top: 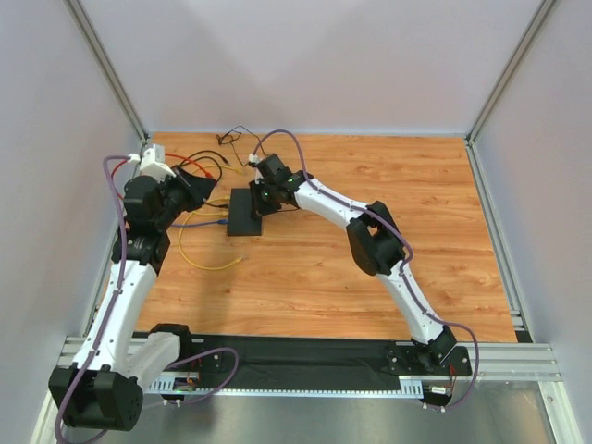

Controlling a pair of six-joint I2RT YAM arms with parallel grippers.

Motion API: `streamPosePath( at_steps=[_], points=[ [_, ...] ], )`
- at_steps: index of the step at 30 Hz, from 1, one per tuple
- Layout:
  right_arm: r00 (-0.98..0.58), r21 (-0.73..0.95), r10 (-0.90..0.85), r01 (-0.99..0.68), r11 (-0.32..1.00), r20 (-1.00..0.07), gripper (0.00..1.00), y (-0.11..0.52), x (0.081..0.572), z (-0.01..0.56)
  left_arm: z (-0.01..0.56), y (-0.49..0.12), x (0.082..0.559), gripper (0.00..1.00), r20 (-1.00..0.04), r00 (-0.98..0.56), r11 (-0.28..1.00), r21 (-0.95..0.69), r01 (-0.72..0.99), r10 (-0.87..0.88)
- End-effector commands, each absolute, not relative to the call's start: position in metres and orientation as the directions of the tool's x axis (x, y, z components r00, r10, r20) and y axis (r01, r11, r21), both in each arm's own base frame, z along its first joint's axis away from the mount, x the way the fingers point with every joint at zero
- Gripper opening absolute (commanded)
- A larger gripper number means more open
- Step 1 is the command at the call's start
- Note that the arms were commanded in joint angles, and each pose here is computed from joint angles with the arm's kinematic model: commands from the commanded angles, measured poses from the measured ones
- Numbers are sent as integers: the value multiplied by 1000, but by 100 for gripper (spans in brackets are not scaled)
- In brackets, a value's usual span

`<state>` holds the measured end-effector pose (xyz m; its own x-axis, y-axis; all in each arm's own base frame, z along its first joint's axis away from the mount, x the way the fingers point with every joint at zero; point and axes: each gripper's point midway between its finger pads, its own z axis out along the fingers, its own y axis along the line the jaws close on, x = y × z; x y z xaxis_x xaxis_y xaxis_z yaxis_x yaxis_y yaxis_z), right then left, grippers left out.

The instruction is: Pull the plug from the switch port

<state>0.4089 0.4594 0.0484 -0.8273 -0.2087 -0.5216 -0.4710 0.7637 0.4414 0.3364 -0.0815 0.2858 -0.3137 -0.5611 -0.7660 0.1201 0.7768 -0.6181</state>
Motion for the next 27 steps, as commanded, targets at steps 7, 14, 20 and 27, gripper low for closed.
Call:
streamPosePath(
  at_steps=[7,14,20,27],
  points=[
    [-691,411,6,-423,807,-723,15,365,456,128,296,-177,300,0,-758,-574,694,-594,407,-311],
    [-604,459,167,-369,808,-779,21,285,473,171,281,-269,277,0,-719,-682,590,-612,527,-137],
    [-631,476,242,-232,848,-737,27,211,481,147,251,-353,265,0,-654,-757,497,-655,569,4],
    [-640,517,341,-105,850,-689,31,151,486,126,216,-420,267,0,-560,-818,494,-678,545,135]
  ],
)
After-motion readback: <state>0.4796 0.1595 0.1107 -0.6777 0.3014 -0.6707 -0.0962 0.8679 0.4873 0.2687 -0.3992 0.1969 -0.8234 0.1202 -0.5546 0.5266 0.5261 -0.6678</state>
